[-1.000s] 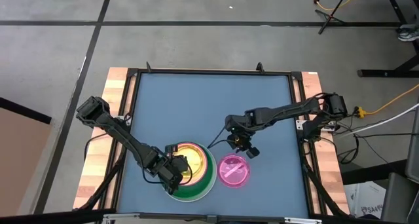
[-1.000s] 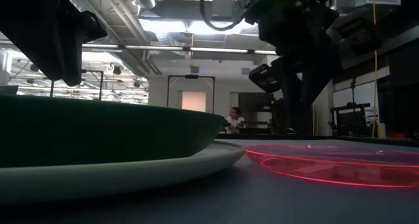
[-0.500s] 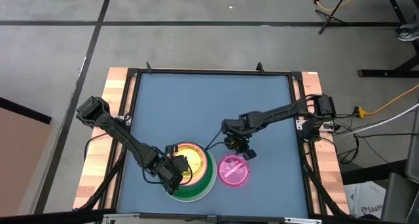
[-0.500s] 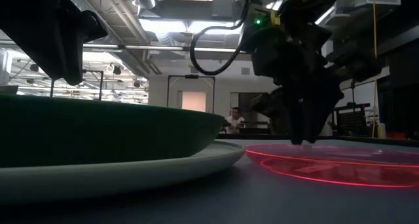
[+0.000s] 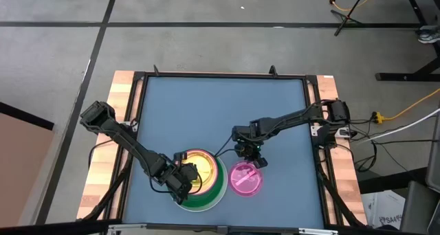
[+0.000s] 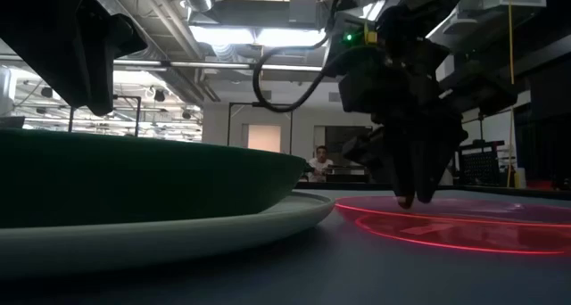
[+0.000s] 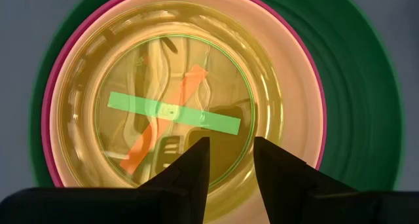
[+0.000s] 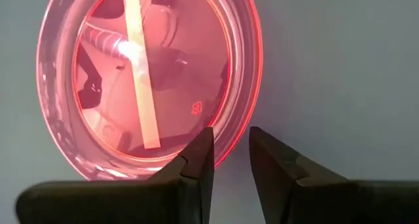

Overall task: Stack plastic plates
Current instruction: Stack the light pink plate on top of the light green plate

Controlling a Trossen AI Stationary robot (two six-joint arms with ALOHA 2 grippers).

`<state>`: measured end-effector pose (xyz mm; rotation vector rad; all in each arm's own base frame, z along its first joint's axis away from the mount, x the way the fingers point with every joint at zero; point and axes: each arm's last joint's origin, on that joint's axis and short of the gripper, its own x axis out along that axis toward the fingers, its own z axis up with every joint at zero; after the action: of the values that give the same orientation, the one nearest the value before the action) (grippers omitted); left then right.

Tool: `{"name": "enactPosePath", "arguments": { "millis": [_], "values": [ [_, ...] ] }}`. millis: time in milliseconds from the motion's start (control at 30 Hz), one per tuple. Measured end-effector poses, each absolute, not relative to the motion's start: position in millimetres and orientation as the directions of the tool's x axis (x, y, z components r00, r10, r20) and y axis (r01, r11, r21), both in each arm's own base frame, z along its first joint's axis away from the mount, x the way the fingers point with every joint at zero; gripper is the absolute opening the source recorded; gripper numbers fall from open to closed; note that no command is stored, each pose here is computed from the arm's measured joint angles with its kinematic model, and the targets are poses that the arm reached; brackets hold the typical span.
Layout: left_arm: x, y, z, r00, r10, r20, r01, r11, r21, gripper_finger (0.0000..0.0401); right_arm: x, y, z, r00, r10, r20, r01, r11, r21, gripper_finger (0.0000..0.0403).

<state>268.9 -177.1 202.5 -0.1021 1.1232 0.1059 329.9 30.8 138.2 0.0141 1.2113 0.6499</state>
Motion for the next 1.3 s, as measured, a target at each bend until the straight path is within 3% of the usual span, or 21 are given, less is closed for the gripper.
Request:
{"name": "enactPosePath", "arguments": {
  "millis": [533, 900, 1300],
  "values": [
    [270.5, -177.9, 203.3, 0.446, 0.025, -0.895, -0.135, 0.990, -0.039, 0.0111, 333.0, 31.3, 124.5, 0.164, 0.507, -0.847, -0.447, 0.803, 0.394, 0.0088],
    [270.5, -177.9, 203.3, 0.446, 0.026, -0.895, -0.135, 0.990, -0.038, 0.0111, 333.9, 31.1, 123.7, 0.172, 0.499, -0.849, -0.451, 0.806, 0.383, 0.0006],
    [270.5, -177.9, 203.3, 0.446, 0.026, -0.895, -0.135, 0.990, -0.038, 0.0111, 333.9, 31.1, 124.2, 0.171, 0.496, -0.851, -0.453, 0.807, 0.379, 0.0002]
  ]
}}
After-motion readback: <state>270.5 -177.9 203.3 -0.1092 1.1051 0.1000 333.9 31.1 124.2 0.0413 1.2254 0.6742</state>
